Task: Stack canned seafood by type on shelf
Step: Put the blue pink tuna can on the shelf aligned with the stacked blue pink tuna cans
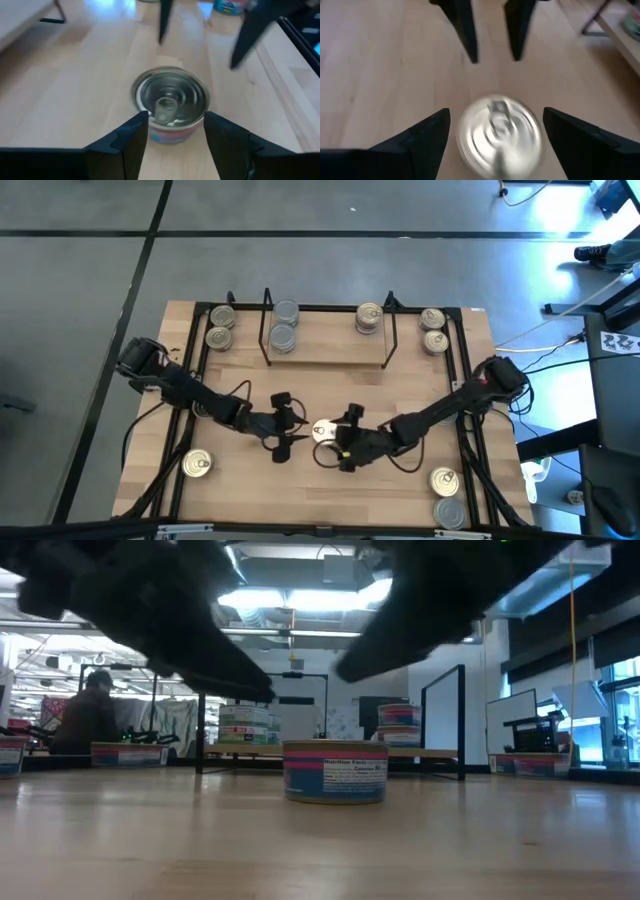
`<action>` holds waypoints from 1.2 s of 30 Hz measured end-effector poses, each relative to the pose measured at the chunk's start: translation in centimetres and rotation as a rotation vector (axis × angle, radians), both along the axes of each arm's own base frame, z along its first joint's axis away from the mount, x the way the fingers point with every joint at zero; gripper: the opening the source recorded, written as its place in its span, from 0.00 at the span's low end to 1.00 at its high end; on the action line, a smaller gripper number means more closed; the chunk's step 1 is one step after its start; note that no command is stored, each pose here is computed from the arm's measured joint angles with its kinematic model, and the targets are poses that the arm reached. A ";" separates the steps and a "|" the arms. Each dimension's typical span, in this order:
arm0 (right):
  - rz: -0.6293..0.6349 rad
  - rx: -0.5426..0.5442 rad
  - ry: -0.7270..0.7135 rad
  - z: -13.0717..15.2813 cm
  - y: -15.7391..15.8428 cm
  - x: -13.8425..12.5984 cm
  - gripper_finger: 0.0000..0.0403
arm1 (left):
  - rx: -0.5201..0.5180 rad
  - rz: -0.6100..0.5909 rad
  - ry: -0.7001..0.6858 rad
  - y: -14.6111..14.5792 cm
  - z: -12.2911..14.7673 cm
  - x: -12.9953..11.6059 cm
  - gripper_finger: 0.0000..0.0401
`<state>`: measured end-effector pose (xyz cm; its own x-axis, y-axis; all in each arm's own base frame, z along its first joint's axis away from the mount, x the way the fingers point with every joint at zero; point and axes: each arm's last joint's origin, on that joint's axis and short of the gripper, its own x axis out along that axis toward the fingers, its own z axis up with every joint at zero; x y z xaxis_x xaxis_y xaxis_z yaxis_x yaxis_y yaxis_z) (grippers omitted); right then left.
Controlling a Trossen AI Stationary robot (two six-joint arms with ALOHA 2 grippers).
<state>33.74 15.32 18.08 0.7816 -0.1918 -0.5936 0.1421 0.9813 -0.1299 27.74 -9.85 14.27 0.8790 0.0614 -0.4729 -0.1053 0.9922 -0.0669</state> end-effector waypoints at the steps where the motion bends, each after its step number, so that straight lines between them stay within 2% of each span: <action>1: -0.010 -0.021 0.024 0.1 0.1 -0.5 0.79 | 0.004 -0.013 0.003 0.0 0.0 0.5 0.46; 8: -0.092 -0.115 0.185 -0.4 0.8 -3.6 0.79 | 0.050 -0.078 0.063 0.3 -0.7 3.7 0.40; 14: -0.118 -0.109 0.181 -1.6 1.0 -4.6 0.79 | 0.061 -0.066 0.138 0.8 -1.8 3.9 0.40; 18: -0.126 -0.067 0.117 -2.5 0.8 -4.7 0.79 | 0.061 -0.065 0.137 0.8 -1.8 3.9 0.40; 22: -0.106 -0.036 0.049 -3.0 0.9 -4.6 0.79 | 0.067 -0.067 0.159 0.8 -2.0 3.8 0.40; 29: -0.045 -0.071 0.042 -3.1 1.0 -4.5 0.79 | 0.058 -0.054 0.175 0.9 -2.5 3.2 0.40; 36: 0.094 -0.197 0.033 -3.2 1.4 -3.9 0.79 | 0.079 -0.069 0.183 0.9 -2.6 3.1 0.40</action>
<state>29.83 16.72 14.92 0.7822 -0.2337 -0.5775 0.0439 0.9453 -0.3232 30.83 -8.94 11.68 0.7824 0.0476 -0.6209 -0.0404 0.9989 0.0258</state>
